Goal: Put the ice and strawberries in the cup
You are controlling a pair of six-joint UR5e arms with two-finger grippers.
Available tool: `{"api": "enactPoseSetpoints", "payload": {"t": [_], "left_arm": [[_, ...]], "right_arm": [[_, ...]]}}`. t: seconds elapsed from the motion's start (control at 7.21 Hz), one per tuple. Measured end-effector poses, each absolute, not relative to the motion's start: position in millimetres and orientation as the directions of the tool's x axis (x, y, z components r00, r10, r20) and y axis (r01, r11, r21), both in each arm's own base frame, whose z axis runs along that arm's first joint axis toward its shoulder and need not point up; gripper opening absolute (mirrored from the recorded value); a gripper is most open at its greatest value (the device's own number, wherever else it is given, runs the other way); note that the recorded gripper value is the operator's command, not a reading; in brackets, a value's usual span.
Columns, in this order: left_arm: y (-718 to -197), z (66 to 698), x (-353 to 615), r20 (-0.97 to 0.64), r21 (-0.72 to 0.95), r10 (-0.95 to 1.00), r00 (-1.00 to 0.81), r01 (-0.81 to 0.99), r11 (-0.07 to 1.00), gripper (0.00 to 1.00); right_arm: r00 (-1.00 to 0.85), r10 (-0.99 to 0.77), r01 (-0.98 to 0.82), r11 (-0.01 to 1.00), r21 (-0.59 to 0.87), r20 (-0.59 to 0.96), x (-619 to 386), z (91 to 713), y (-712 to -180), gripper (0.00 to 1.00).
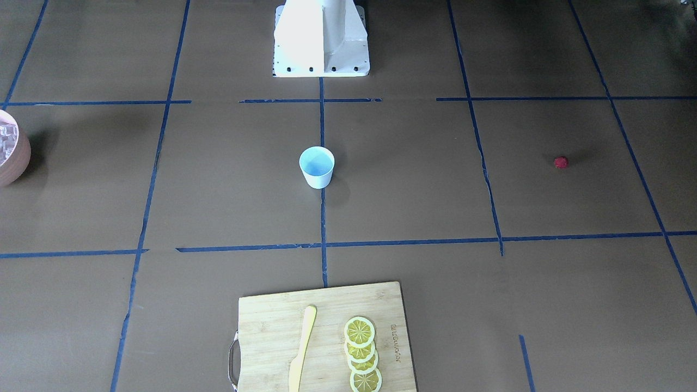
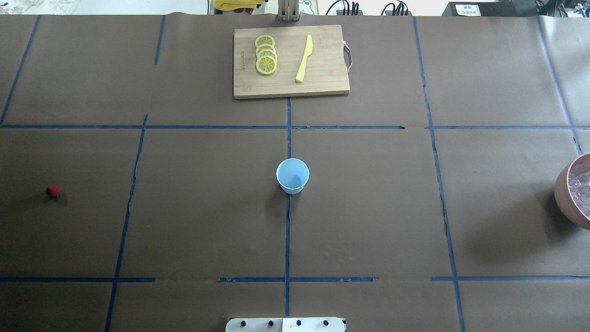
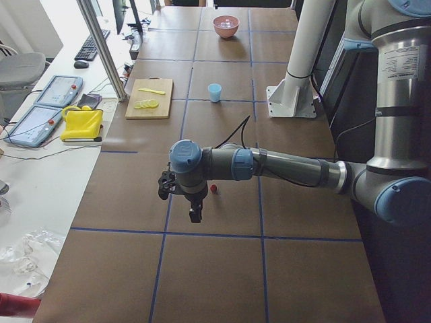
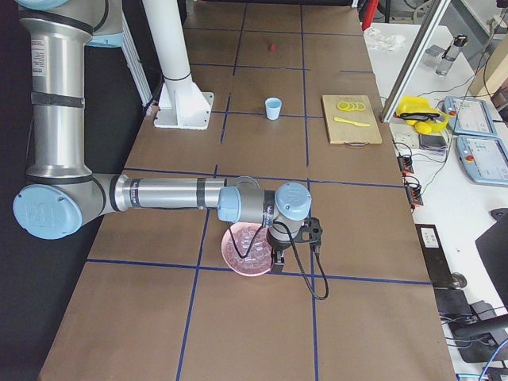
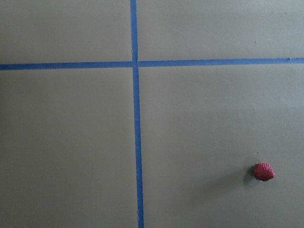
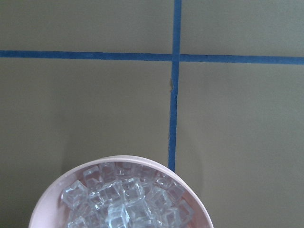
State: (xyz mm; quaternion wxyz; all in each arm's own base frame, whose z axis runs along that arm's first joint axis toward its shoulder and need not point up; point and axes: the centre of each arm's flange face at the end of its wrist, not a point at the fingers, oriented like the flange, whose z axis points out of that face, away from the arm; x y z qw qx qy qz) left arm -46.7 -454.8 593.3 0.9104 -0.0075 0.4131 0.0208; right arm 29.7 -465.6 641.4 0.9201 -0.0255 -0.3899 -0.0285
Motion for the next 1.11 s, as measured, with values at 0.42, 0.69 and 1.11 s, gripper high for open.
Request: {"api": "enactPoseSetpoints", "payload": {"t": [0.42, 0.69, 1.11], "left_arm": [[-453, 588, -47, -0.75, 0.02, 0.045, 0.66, -0.046, 0.999, 1.0], [-453, 587, -47, -0.75, 0.022, 0.047, 0.66, -0.046, 0.999, 1.0], [-453, 582, -47, -0.749, 0.031, 0.052, 0.66, -0.044, 0.999, 1.0]], "right_arm": [[0.683, -0.235, 0.183, 0.972, 0.149, 0.691, -12, 654, -433, 0.98], [0.681, -0.303, 0.226, 0.953, 0.202, 0.667, -26, 665, -413, 0.88], [0.677, -0.308, 0.244, 0.951, 0.191, 0.668, -27, 677, -395, 0.72]]}}
